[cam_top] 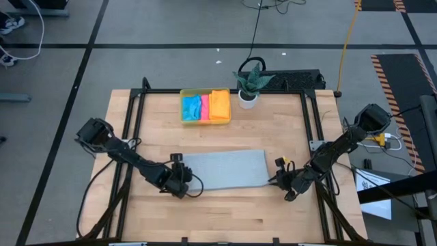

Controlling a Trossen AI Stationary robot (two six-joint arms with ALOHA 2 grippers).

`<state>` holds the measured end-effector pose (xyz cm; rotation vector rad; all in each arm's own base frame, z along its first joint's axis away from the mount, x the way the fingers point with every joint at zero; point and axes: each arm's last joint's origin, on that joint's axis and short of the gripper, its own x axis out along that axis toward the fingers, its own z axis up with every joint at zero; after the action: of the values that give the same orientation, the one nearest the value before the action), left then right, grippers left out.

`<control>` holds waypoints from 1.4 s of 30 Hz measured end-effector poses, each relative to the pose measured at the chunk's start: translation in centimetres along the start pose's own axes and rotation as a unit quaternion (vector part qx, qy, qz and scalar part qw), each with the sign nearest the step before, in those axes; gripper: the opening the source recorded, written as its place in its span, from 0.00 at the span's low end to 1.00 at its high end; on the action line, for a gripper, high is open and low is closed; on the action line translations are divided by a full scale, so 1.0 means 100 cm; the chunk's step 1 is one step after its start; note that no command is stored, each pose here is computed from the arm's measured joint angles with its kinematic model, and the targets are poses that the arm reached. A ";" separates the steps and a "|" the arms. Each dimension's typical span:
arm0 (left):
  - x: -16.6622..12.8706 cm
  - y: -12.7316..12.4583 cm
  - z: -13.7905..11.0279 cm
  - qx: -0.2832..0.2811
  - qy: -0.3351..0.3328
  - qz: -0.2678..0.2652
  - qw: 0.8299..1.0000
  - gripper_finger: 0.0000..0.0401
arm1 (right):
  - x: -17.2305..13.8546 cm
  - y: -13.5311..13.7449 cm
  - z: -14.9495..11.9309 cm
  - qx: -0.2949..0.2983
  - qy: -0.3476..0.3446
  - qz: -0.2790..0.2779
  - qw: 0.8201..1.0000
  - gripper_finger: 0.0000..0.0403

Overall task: Fold microfiber towels
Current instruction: Fold the gray microfiber cloth

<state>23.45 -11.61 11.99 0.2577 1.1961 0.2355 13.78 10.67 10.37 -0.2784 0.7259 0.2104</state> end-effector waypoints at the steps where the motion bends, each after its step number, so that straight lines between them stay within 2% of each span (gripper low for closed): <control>1: -0.001 0.001 0.000 0.000 0.001 0.000 1.000 0.33 | 0.000 0.000 0.000 0.008 0.001 0.008 1.000 0.19; 7: -0.021 0.009 0.005 -0.053 -0.013 -0.023 0.998 0.33 | -0.008 0.001 0.007 0.049 -0.018 0.063 0.997 0.38; 9: -0.032 0.012 0.016 -0.081 -0.045 -0.034 0.995 0.33 | -0.011 -0.002 0.013 0.066 -0.045 0.059 0.995 0.41; 11: -0.039 0.017 0.021 -0.095 -0.067 -0.026 0.993 0.33 | -0.013 -0.008 0.018 0.082 -0.073 0.027 0.994 0.41; 14: -0.042 0.026 0.028 -0.119 -0.091 -0.010 0.989 0.33 | -0.010 -0.019 0.022 0.108 -0.090 -0.022 0.990 0.37; 17: -0.033 0.038 0.026 -0.136 -0.076 0.010 0.988 0.33 | -0.002 -0.030 0.021 0.130 -0.074 -0.052 0.987 0.27; 23: 0.002 0.069 -0.002 -0.191 -0.015 0.082 0.978 0.33 | 0.021 -0.054 0.014 0.173 -0.048 -0.117 0.977 0.03; 28: 0.025 0.078 -0.030 -0.232 -0.003 0.090 0.969 0.33 | 0.034 -0.076 0.002 0.231 -0.017 -0.178 0.956 0.03; 33: 0.033 0.074 -0.048 -0.261 -0.023 0.090 0.961 0.33 | 0.038 -0.088 -0.013 0.245 0.046 -0.224 0.942 0.00; 38: 0.024 0.061 -0.043 -0.261 -0.044 0.078 0.961 0.33 | 0.031 -0.088 -0.017 0.228 0.078 -0.228 0.943 0.00; 42: 0.007 0.048 -0.020 -0.259 -0.061 0.006 0.964 0.33 | 0.018 -0.090 -0.010 0.217 0.056 -0.224 0.949 0.00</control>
<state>21.61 -6.68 12.17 -0.1765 0.9719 0.5248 17.03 2.00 9.97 -0.0276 0.7815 -0.3983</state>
